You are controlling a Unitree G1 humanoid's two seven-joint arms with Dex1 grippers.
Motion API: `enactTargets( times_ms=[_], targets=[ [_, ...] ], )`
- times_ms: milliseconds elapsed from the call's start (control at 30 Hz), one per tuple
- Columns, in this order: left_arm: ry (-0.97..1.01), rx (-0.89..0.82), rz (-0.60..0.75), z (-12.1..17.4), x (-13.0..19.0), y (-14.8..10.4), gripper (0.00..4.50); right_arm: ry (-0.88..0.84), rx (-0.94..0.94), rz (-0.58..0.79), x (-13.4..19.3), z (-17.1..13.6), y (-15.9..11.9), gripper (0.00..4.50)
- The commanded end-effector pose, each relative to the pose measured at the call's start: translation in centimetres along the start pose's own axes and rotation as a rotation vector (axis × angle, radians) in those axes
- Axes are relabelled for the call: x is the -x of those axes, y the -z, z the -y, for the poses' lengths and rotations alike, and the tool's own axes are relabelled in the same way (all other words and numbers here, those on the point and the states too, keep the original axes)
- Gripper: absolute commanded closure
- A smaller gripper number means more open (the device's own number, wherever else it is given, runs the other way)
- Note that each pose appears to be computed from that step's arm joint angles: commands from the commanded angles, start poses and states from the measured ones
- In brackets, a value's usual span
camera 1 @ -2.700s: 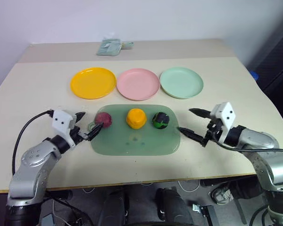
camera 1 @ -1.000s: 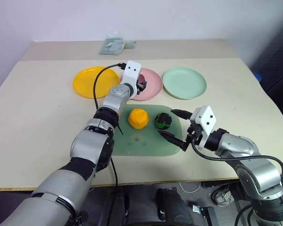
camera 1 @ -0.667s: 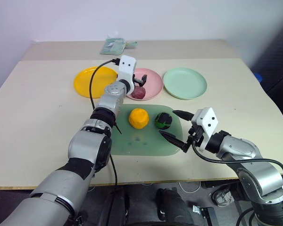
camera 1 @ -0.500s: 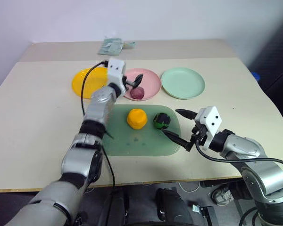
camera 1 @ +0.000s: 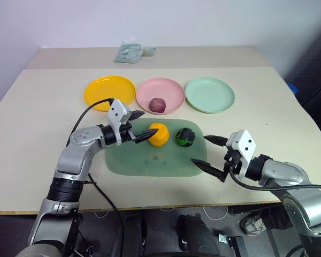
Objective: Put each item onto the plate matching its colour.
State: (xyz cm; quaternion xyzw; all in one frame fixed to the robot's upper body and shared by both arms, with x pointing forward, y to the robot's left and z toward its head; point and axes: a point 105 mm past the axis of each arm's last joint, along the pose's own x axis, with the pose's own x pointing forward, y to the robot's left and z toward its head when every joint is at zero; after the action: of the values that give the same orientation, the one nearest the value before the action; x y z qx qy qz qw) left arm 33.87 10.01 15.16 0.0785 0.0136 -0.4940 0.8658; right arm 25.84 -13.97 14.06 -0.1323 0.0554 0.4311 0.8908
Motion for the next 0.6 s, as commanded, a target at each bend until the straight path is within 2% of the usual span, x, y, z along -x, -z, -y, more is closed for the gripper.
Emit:
enactTargets(
  times_ms=[33,233,500,600],
  targets=[
    [0.053,-0.058,-0.027,0.8,-0.5,-0.3,0.04,0.009,0.04,0.038,0.6,-0.3,-1.3,0.0],
    [0.041,-0.11,-0.121,0.3,-1.4,1.1,0.04,0.012,0.042,0.019,1.5,-0.8,-1.2,0.0],
    [0.055,-0.116,-0.164,0.3,-2.1,1.9,0.04,0.015,0.047,0.015,1.4,-0.9,-1.3,0.0],
    [0.048,-0.12,-0.163,0.2,-2.1,1.9,0.8,0.015,0.05,0.017,1.3,-0.7,-1.3,0.0]
  ],
)
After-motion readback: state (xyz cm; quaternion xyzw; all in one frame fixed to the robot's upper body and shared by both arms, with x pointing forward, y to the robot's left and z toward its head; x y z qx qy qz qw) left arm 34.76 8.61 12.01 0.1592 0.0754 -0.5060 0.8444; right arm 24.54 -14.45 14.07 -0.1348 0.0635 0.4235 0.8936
